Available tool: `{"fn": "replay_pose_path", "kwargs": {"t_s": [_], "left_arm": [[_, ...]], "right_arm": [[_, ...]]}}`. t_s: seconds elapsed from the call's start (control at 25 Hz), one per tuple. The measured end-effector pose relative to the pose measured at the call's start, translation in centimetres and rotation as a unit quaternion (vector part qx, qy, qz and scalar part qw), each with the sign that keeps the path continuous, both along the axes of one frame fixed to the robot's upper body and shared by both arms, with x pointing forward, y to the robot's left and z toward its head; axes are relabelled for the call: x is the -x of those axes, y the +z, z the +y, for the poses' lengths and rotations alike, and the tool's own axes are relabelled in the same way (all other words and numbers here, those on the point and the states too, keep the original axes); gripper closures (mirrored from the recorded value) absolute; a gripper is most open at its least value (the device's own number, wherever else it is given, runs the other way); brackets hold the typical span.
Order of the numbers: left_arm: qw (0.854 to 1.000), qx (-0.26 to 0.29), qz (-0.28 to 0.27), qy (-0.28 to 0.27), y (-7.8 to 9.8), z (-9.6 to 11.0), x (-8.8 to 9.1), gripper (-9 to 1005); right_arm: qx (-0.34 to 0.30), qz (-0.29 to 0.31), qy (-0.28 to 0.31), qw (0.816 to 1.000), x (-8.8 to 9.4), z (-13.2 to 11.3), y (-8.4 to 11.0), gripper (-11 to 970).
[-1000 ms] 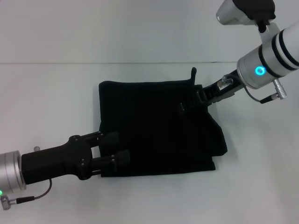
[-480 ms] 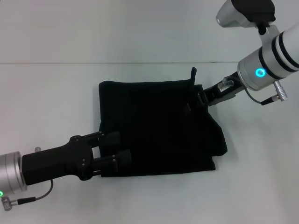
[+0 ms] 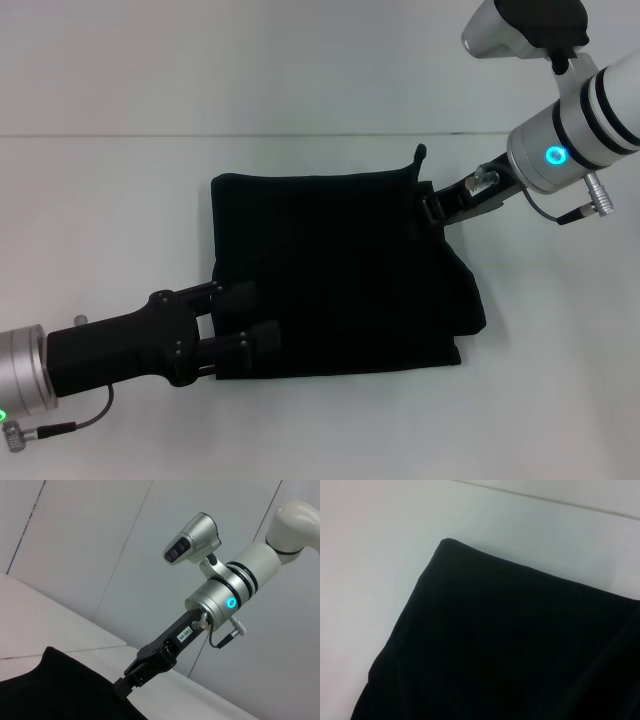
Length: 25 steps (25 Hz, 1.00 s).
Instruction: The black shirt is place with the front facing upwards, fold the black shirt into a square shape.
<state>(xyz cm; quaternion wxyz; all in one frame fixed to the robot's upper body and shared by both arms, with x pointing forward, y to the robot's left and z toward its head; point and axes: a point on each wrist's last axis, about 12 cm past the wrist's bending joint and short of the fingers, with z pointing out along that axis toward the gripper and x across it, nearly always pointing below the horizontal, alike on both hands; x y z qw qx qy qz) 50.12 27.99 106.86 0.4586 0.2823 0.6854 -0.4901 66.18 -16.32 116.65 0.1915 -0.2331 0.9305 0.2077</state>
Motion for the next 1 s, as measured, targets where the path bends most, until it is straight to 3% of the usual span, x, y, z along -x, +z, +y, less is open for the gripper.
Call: {"fn": "replay_pose_path", "kwargs": {"t_s": [0.16,0.36,0.72,1.0], "left_arm": [[1.000,0.000,0.000,0.000,0.0,0.0,0.0,245],[1.000,0.000,0.001,0.000,0.0,0.0,0.0,245],[1.000,0.001,0.001,-0.001,0.1,-0.1,-0.1,246],[1.000,0.001,0.001,-0.002,0.1,-0.2,-0.2,246]], "right_arm": [[-0.003,0.000,-0.002,1.000,0.0,0.0,0.0,885],[-0.042,0.013,-0.021,0.999,0.4,-1.1,-0.5,957],[-0.111,0.025,-0.078,0.991,1.6,-5.2,-2.5,957],[-0.118,0.031,-0.115,0.986,2.3,-7.4,-4.9,957]]}}
